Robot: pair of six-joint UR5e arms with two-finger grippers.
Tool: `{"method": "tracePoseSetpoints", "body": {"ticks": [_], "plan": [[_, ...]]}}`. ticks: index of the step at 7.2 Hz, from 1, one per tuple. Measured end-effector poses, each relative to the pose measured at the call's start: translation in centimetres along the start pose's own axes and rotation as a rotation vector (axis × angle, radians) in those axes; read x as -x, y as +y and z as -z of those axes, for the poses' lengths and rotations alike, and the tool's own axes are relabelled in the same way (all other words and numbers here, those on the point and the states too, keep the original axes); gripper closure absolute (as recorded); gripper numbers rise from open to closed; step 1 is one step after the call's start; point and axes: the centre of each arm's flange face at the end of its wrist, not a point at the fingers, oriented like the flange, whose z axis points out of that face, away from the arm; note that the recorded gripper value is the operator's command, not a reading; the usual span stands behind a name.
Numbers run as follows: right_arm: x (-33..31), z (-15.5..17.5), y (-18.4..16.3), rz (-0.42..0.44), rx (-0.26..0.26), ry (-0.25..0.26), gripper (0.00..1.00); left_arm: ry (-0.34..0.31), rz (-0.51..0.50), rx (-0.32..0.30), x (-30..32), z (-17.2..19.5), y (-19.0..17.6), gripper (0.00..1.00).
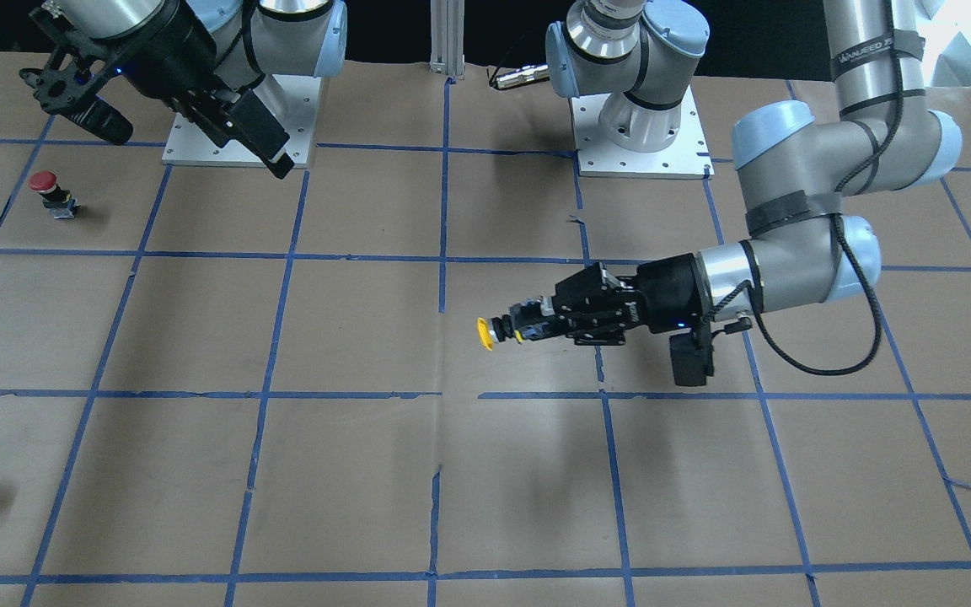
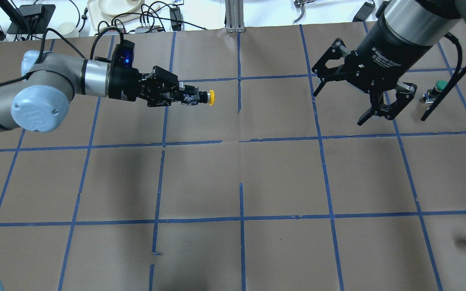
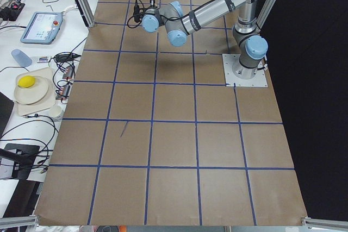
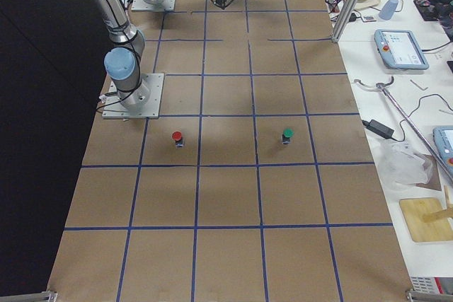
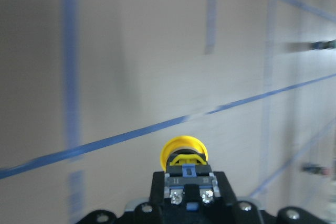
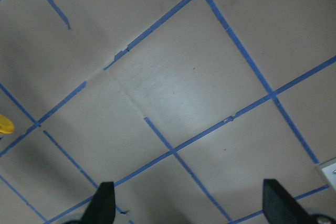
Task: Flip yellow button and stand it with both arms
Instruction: 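Lift the yellow button with the left gripper and carry it toward the right gripper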
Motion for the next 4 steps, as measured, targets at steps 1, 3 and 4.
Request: {"method": "tracePoseSetpoints", "body": {"ticks": [1,3,4], "plan": [[0.6,0.3,-0.5,-0.070,0.042,-0.061,0.00,0.131,0.014,0.004,-1.2,-3.5,1.8,0.97],[-0.3,1.7,-3.2,-0.227,0.143,-0.208,0.00,0.321,0.017,0.011,-3.7,-8.3,4.5,0.98],[-1.3,2.5,-4.6,-0.287,0.179,-0.266,0.00,0.391,-0.009,0.011,-4.9,-9.8,5.1,0.98]]}}
